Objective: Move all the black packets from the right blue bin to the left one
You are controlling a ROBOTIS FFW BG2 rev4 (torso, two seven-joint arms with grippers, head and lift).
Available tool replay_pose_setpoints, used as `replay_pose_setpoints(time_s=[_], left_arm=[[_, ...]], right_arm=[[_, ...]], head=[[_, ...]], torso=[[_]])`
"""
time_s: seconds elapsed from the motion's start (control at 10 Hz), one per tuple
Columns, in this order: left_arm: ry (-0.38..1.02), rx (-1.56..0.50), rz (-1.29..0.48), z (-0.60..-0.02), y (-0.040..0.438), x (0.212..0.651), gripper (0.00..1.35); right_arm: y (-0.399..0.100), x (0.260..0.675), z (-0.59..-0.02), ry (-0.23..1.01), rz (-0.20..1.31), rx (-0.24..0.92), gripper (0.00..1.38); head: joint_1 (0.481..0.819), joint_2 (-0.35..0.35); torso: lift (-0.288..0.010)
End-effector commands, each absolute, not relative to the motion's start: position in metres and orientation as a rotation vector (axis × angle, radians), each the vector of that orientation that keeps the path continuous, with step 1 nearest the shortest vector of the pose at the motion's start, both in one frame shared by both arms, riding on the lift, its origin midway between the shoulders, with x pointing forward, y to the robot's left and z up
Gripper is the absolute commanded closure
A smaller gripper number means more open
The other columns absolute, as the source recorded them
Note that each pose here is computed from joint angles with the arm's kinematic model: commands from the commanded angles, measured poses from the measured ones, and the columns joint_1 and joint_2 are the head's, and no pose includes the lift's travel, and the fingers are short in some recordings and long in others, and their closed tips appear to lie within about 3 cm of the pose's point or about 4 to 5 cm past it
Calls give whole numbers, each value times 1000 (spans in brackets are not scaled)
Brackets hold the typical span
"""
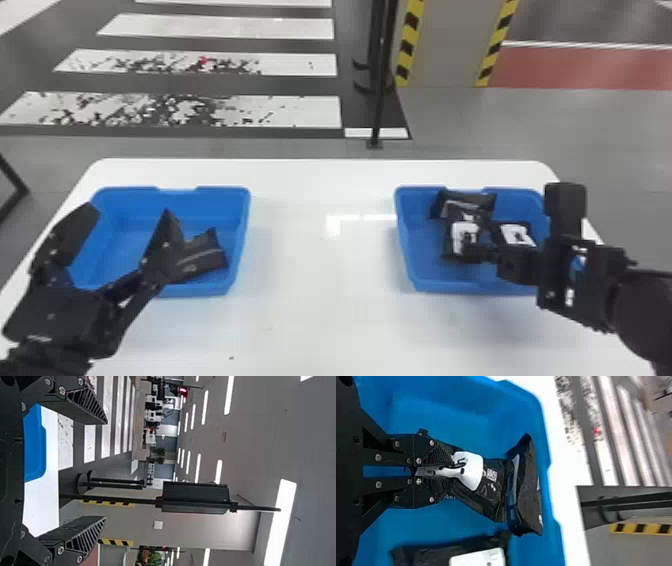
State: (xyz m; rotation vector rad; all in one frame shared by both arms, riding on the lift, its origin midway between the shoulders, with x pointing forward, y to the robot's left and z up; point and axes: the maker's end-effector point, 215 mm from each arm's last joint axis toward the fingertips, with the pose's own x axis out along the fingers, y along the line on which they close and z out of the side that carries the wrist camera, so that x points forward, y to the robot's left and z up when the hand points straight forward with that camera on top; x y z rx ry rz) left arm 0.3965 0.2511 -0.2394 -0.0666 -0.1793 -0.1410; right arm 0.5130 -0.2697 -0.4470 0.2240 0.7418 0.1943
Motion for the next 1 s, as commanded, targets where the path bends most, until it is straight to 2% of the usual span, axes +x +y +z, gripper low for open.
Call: replay_pose_setpoints(time_s=[0.0, 0.2, 0.4, 0.5, 0.6, 0.7, 0.8, 0.9], left_arm=[[-191, -65, -137, -236, 252, 396, 193], [-248, -54, -117, -222, 261, 391, 188], [-251, -81, -116, -221, 260, 392, 194], [-254, -88, -119, -220, 259, 393, 194], [-253, -90, -130, -220, 253, 394, 194], [-240, -96, -143, -224, 247, 396, 194], [-213, -101, -165, -230, 239, 400, 194], [-196, -104, -188, -233, 232, 403, 194]], right_arm=[[-264, 528, -417, 613, 241, 259, 1079], [-224, 542, -348, 395, 392, 292, 1079], [-164, 547, -271, 184, 601, 256, 1079], [-128, 538, -246, 130, 726, 274, 1079], [-103, 529, -233, 105, 811, 272, 1079], [-80, 522, -227, 104, 902, 271, 1081], [-61, 515, -236, 138, 996, 323, 1081], [-45, 504, -252, 184, 1072, 423, 1081]], head=[[695, -24], [695, -6], [695, 56], [695, 95], [695, 114], [675, 156], [667, 186], [670, 208]], torso=[[-140], [-140], [-140], [-140], [-140], [-140], [-140], [-140]])
